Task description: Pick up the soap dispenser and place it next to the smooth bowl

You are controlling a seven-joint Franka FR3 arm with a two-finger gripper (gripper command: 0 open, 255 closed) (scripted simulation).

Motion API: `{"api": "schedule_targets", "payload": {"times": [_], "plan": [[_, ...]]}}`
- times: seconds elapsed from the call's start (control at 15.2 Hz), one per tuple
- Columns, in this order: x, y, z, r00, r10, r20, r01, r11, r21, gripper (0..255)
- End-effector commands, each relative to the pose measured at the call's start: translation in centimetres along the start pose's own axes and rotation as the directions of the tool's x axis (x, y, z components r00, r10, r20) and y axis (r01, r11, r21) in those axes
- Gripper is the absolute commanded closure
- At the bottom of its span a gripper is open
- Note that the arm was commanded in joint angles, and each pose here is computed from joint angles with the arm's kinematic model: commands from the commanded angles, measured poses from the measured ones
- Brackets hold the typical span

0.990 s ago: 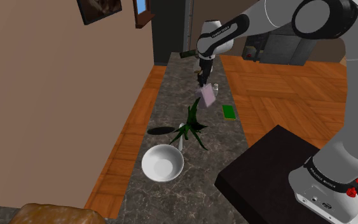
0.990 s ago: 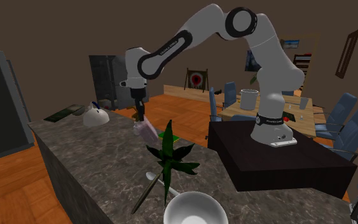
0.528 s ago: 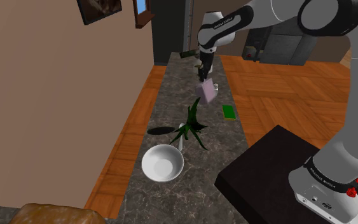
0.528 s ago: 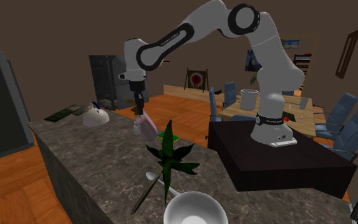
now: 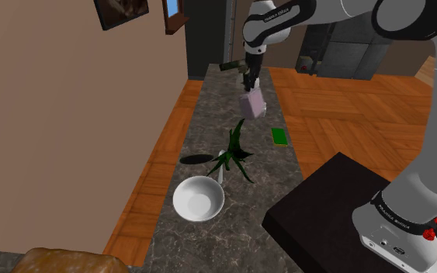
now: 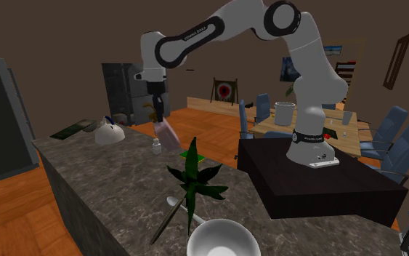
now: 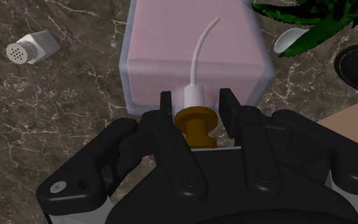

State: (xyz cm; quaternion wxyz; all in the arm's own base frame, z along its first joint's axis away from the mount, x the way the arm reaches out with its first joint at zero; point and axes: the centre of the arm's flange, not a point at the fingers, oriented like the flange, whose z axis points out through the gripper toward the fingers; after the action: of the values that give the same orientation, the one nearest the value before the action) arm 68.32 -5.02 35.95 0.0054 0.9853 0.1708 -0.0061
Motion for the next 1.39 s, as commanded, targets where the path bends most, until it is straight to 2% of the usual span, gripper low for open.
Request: {"api": "schedule_targets", "payload": {"times": [0.0, 1.25, 1.32], "plan": [[-0.1, -0.1, -1.0, 1.000, 0.000, 0.000, 0.000, 1.000, 0.000, 255], [-0.2, 0.0, -10.8, 1.000, 0.000, 0.000, 0.000, 1.000, 0.000, 255], [-0.5, -1.3, -10.8, 1.000, 0.000, 0.000, 0.000, 1.000, 0.000, 255]]}}
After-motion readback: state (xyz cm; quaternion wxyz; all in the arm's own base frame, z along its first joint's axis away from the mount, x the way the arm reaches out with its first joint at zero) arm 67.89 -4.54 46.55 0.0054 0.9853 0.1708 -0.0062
